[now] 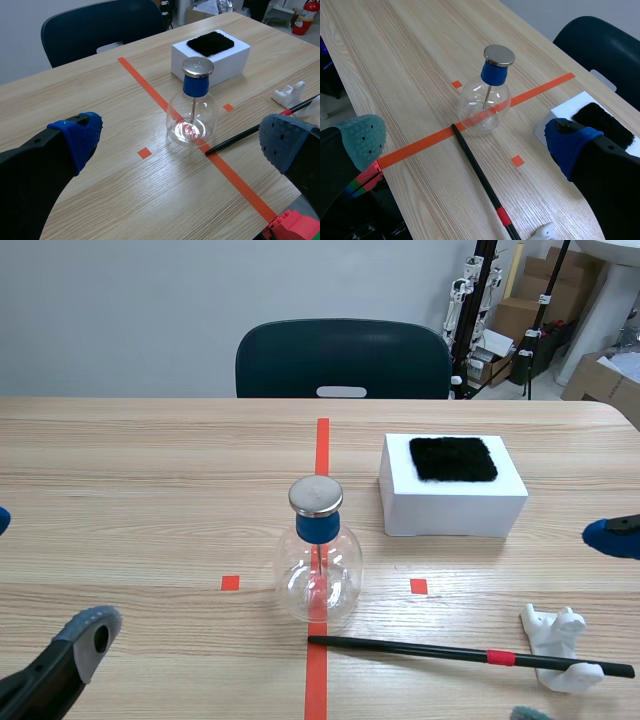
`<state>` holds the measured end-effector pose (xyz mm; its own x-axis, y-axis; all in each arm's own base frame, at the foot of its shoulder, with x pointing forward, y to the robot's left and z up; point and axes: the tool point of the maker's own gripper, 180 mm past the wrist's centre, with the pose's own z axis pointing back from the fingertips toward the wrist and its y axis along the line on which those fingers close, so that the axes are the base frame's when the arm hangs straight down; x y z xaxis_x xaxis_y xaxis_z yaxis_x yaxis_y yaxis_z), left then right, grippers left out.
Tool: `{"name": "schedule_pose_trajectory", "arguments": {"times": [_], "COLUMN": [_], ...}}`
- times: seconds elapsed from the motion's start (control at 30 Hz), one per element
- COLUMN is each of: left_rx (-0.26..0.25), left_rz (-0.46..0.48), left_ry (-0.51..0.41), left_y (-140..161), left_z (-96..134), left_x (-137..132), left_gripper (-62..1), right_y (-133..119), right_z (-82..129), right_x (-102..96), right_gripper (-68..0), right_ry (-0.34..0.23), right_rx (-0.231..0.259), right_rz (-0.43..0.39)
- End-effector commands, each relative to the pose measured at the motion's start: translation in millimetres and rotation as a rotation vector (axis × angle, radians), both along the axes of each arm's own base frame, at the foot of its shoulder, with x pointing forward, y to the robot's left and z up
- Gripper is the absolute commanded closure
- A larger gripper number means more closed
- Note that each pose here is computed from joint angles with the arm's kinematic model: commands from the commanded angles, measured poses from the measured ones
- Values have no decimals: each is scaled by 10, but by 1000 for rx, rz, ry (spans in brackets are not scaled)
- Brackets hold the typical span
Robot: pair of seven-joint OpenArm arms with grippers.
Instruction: Do the electroscope experiment. return to the home posture
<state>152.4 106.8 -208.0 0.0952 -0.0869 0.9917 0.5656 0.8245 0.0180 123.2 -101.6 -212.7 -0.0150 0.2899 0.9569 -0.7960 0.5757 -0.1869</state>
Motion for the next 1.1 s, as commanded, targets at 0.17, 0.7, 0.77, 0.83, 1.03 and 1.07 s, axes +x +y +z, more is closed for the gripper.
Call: {"name": "schedule_pose_trajectory", "arguments": {"times": [0.17, 0.7, 0.77, 0.83, 1.03, 1.07], "left_rx": [-22, -22, -22, -22, -13, -13], "left_rz": [-3, -3, -3, -3, -3, -3], "left_ry": [2, 2, 2, 2, 15, 15], "left_y": [-32, -32, -32, -32, -30, -30], "left_z": [28, 28, 28, 28, 0, 0], "left_x": [-23, -23, -23, -23, -25, -25], "left_gripper": [-623, -623, -623, -623, -623, -623], "right_y": [22, 22, 22, 22, 22, 22], "right_z": [80, 80, 80, 80, 80, 80], "right_x": [25, 25, 25, 25, 25, 25], "right_gripper": [-679, -679, -679, -679, -679, -679], "right_ry": [-22, -22, -22, -22, -22, -22], "right_rx": [29, 29, 29, 29, 29, 29], "right_rz": [-2, -2, -2, -2, -2, -2]}}
